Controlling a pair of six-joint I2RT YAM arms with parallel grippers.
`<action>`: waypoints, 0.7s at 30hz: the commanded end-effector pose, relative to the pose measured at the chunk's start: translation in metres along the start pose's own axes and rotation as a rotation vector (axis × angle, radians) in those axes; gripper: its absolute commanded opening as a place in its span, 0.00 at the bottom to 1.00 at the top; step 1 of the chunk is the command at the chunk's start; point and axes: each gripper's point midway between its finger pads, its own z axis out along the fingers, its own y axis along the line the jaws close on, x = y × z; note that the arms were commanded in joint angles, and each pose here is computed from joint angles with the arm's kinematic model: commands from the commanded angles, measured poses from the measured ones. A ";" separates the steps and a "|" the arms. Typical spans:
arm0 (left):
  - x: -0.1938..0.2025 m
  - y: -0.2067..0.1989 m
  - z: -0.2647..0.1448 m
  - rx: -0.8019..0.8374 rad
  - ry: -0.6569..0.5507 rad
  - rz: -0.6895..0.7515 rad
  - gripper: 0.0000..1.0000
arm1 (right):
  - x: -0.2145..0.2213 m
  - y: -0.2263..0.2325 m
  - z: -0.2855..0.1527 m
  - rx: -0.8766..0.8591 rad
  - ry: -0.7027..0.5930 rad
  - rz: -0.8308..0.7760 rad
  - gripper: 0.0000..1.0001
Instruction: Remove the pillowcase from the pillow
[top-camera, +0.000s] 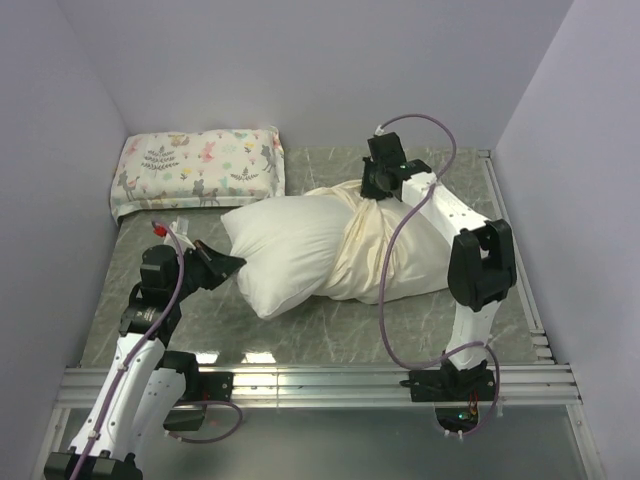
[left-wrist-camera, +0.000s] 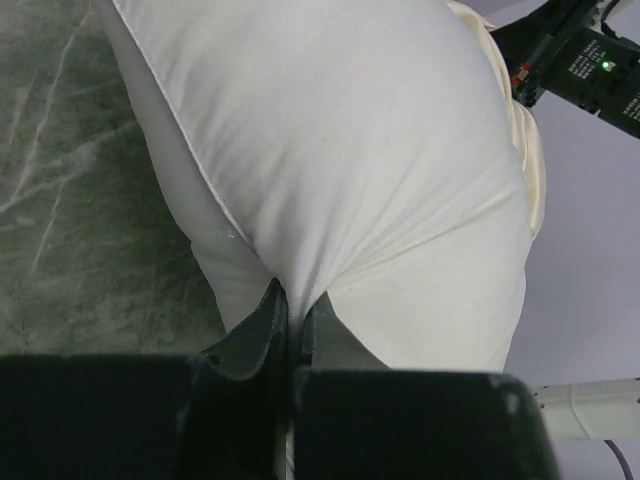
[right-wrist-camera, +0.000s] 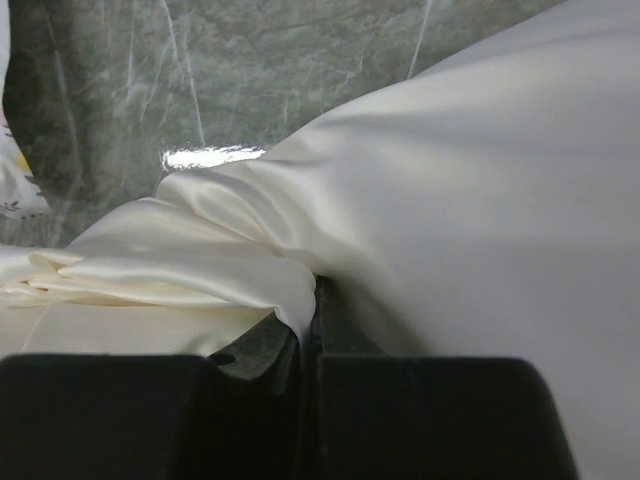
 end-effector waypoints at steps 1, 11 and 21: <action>-0.008 0.011 -0.004 -0.067 -0.038 -0.013 0.00 | -0.026 -0.057 -0.018 0.187 -0.126 0.012 0.04; -0.106 -0.063 -0.016 -0.114 -0.146 0.273 0.99 | 0.018 -0.011 -0.041 0.032 -0.138 -0.047 0.02; -0.019 -0.104 0.054 -0.083 0.116 0.522 0.99 | 0.028 0.023 -0.043 -0.051 -0.143 -0.093 0.04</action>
